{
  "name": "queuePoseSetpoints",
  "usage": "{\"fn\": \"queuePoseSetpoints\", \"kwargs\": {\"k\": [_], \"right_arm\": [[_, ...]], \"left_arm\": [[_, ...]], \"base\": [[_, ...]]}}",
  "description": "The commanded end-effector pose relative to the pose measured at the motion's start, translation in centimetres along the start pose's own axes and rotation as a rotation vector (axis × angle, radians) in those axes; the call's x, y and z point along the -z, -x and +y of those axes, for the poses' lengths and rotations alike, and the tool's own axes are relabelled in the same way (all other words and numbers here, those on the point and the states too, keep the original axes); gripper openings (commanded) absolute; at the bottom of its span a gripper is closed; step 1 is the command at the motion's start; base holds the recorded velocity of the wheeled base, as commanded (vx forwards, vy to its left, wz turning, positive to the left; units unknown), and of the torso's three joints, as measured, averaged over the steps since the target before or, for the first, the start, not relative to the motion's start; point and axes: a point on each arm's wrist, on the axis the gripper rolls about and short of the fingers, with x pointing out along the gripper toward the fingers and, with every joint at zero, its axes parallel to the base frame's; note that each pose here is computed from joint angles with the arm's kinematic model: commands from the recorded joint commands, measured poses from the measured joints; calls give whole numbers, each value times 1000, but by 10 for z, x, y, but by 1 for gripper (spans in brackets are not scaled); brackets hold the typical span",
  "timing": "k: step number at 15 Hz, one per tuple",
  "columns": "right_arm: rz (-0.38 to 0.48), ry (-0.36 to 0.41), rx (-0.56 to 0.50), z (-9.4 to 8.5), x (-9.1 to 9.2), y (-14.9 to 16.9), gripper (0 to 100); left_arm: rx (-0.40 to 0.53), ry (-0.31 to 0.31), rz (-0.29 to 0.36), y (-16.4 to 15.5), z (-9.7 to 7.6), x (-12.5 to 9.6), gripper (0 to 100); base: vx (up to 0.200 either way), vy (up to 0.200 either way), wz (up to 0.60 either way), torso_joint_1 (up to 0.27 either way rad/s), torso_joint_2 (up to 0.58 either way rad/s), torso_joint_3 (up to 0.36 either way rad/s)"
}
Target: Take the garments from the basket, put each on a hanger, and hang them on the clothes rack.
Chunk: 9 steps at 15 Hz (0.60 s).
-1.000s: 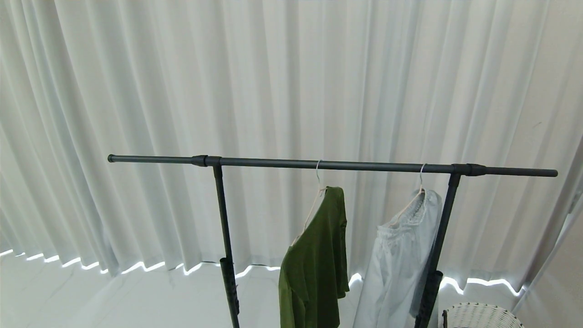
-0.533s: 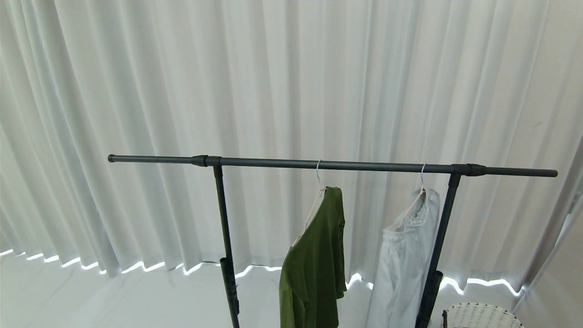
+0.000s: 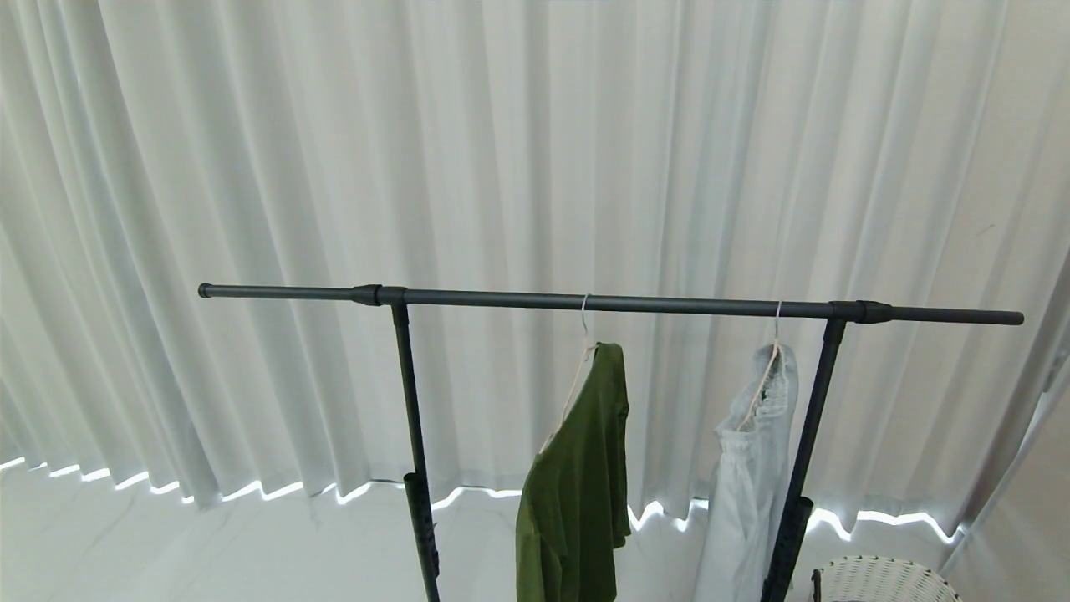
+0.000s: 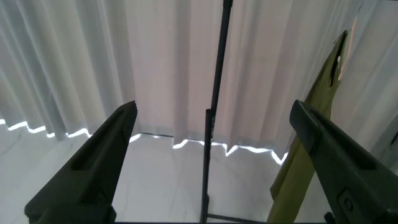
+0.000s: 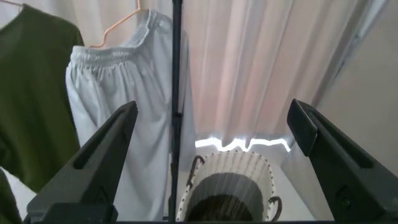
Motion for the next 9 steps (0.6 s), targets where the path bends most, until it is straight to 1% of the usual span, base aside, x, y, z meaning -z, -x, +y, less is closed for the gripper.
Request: {"fn": "queuePoseSetpoints", "kwargs": {"k": [1,2,5,7,9], "right_arm": [[1,-19,10,0,0,0,100],[1,-27,10,0,0,0,100],[0,-10,-9,0,0,0,100],[3,-5,-88,2,1,0,100],[-36,2,-145,4,5,-4,100]], "left_arm": [[-4,7,-15,1,0,1,100],[-2,5,-14,1,0,1,100],[-2,20,-14,1,0,1,100],[-2,22,-14,1,0,1,100],[-2,22,-14,1,0,1,100]], "base": [[0,0,0,0,0,0],[0,0,0,0,0,0],[0,0,0,0,0,0],[0,0,0,0,0,0],[0,0,0,0,0,0]]}}
